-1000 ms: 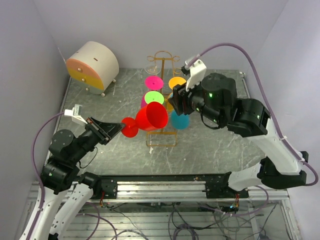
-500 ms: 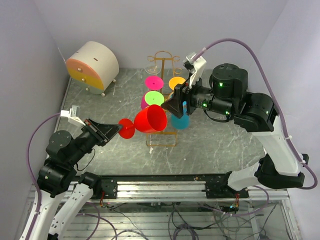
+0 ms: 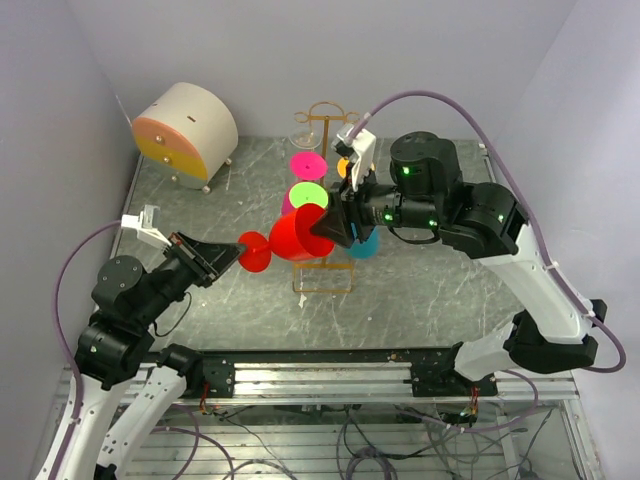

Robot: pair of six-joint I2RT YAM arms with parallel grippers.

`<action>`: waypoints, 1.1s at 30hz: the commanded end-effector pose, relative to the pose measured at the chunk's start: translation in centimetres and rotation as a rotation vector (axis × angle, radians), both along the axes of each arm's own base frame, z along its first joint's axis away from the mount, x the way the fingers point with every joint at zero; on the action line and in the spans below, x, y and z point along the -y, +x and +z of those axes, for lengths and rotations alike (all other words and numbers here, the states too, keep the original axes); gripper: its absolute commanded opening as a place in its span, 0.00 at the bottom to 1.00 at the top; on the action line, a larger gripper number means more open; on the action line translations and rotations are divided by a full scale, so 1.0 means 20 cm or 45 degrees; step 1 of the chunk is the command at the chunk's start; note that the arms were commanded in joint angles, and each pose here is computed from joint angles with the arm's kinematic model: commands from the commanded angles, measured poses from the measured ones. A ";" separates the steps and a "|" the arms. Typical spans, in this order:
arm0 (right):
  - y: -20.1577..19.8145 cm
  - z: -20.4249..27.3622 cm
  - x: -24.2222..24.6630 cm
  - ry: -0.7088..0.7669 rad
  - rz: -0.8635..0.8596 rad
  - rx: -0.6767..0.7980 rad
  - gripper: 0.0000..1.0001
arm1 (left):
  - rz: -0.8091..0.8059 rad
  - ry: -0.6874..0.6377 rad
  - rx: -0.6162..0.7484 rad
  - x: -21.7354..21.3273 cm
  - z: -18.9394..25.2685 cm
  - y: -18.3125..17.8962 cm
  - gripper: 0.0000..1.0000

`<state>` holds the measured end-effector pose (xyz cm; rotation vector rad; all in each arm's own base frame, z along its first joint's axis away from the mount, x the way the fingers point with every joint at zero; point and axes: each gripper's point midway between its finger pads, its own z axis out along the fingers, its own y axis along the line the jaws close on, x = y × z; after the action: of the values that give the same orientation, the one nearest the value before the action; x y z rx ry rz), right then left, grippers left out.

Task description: Take the wine glass off the wine glass rack

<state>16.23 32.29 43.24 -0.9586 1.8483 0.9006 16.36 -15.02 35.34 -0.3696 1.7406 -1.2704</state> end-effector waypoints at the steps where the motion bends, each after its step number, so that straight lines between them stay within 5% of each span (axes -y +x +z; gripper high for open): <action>1: 0.02 0.00 0.00 -0.005 -0.006 0.012 0.20 | -0.041 -0.042 0.106 0.02 0.15 -0.03 0.07; 2: 0.04 0.02 0.01 -0.005 -0.044 0.026 0.02 | -0.038 -0.037 0.104 0.02 0.14 -0.02 0.07; 3: 0.07 0.04 0.02 0.000 -0.082 0.041 0.00 | -0.035 -0.029 0.102 0.02 0.14 -0.02 0.07; 6: 0.16 0.11 0.07 0.029 -0.231 0.102 0.00 | 0.001 0.016 0.077 0.00 0.12 0.00 0.12; 13: 0.60 0.24 0.34 0.092 -0.616 0.183 0.00 | 0.166 0.216 0.016 -0.12 0.04 0.06 0.44; 18: 0.86 0.40 0.63 0.240 -0.806 0.177 0.00 | 0.285 0.359 0.011 -0.24 0.03 0.06 0.46; 24: 0.92 0.61 0.81 0.455 -0.908 0.243 0.00 | 0.365 0.411 0.028 -0.31 0.02 0.05 0.46; 29: 1.11 0.45 1.09 0.267 -1.289 0.263 0.00 | 0.444 0.512 -0.014 -0.38 -0.07 0.08 0.45; 33: 1.29 0.12 1.35 0.159 -1.437 0.054 0.00 | 0.519 0.621 -0.055 -0.45 -0.16 0.11 0.44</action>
<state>38.18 10.91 52.02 0.0365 1.7050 0.3884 17.90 -8.00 34.15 -0.4218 1.7939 -0.7008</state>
